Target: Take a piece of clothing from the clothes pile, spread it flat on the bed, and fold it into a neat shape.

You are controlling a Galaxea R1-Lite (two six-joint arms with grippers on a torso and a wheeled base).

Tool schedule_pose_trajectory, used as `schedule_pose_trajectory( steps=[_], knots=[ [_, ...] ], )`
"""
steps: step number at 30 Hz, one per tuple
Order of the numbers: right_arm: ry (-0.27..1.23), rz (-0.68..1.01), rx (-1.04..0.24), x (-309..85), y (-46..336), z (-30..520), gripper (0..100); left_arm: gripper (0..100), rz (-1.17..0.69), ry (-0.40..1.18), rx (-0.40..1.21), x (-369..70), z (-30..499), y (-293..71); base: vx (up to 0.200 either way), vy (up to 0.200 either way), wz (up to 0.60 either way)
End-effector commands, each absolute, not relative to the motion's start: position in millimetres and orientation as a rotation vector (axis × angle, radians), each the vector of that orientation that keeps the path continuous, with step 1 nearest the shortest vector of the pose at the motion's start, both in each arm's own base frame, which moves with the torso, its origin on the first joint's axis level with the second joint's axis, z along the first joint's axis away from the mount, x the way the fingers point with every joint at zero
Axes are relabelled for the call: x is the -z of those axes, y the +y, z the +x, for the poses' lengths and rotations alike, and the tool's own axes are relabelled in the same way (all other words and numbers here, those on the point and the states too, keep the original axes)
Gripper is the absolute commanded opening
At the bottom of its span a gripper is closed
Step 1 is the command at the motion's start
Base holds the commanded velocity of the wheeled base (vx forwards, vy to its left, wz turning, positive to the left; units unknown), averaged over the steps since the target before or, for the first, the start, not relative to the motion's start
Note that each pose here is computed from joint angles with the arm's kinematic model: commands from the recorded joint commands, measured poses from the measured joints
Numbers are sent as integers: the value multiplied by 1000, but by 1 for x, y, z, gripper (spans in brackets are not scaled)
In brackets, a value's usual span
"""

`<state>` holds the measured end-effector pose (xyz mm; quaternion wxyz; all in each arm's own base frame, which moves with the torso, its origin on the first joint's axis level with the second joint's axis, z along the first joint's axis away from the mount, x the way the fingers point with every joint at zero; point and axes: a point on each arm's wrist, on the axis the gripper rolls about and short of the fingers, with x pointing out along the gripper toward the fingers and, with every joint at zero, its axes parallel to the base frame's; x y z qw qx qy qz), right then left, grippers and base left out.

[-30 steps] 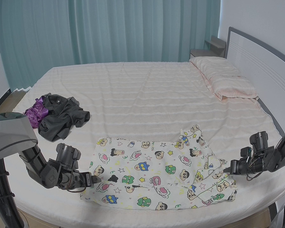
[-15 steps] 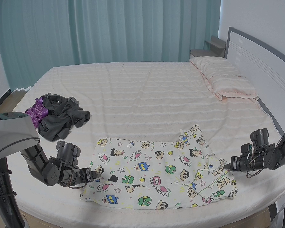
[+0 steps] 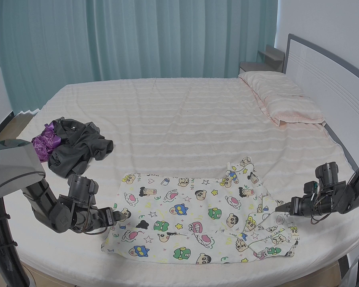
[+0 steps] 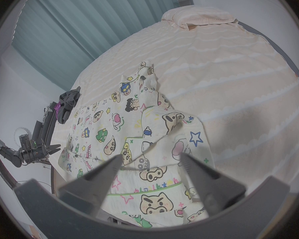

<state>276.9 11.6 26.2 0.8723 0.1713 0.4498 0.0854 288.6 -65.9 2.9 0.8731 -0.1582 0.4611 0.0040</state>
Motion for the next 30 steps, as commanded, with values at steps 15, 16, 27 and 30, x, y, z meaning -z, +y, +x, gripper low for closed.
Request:
schedule_pose_trajectory(
  steps=[15,16,27,30],
  knots=[
    [837,421,-153,-83,8,261,100,100,-444,832,-41,-49,279,-49,53,0,0],
    [834,421,-154,-85,8,260,100,100,-443,834,-44,-48,279,-49,200,0,0],
    [833,421,-169,-85,11,260,100,100,-454,788,-37,-54,299,-51,18,0,0],
    [829,426,-182,-87,15,260,100,100,-453,770,-38,-49,321,-54,0,0,0]
  ],
)
